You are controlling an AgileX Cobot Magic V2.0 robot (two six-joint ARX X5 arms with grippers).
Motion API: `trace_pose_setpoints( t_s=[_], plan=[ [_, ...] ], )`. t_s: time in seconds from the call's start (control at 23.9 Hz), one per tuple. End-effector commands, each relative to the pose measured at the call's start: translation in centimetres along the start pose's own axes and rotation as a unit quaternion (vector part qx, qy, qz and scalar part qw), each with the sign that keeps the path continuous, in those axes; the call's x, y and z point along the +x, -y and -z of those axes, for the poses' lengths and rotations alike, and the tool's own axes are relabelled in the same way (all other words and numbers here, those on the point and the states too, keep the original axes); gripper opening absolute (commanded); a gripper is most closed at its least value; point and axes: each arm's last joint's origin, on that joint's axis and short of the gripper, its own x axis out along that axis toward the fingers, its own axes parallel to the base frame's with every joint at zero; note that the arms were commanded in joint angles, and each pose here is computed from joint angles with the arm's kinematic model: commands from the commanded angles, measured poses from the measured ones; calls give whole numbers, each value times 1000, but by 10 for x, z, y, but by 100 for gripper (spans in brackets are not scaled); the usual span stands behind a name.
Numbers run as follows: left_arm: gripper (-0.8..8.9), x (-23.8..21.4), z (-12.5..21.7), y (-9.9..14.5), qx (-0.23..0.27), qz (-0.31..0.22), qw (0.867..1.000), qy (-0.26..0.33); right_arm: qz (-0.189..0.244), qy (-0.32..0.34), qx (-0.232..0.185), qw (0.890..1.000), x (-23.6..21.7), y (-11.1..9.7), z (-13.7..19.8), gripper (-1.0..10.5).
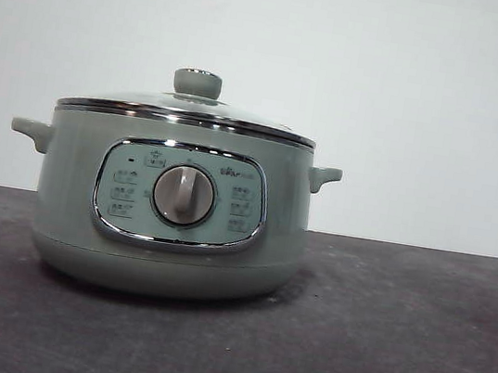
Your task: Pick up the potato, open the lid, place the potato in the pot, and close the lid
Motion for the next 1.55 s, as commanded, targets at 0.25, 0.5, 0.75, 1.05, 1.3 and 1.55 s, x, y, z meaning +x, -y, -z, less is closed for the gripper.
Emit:
trace_pose_setpoints(
  t_s=[0.25,0.5,0.75,1.05,1.3,1.55],
  plan=[
    [-2,2,5,0,-1,1,1000,-14,87,255,27,963,-12,49,36,1],
    [-2,2,5,0,-1,1,1000,-15,201,399,93,890,62,74,137,1],
    [-2,2,5,0,-1,1,1000,-15,202,412,96,883,107,74,180,1],
    [-2,2,5,0,-1,1,1000,-14,221,376,78,896,116,74,188,1],
    [-2,2,5,0,-1,1,1000,-15,220,377,80,896,116,74,188,1],
    [-2,2,5,0,-1,1,1000,-15,219,378,80,896,116,74,188,1]
  ],
)
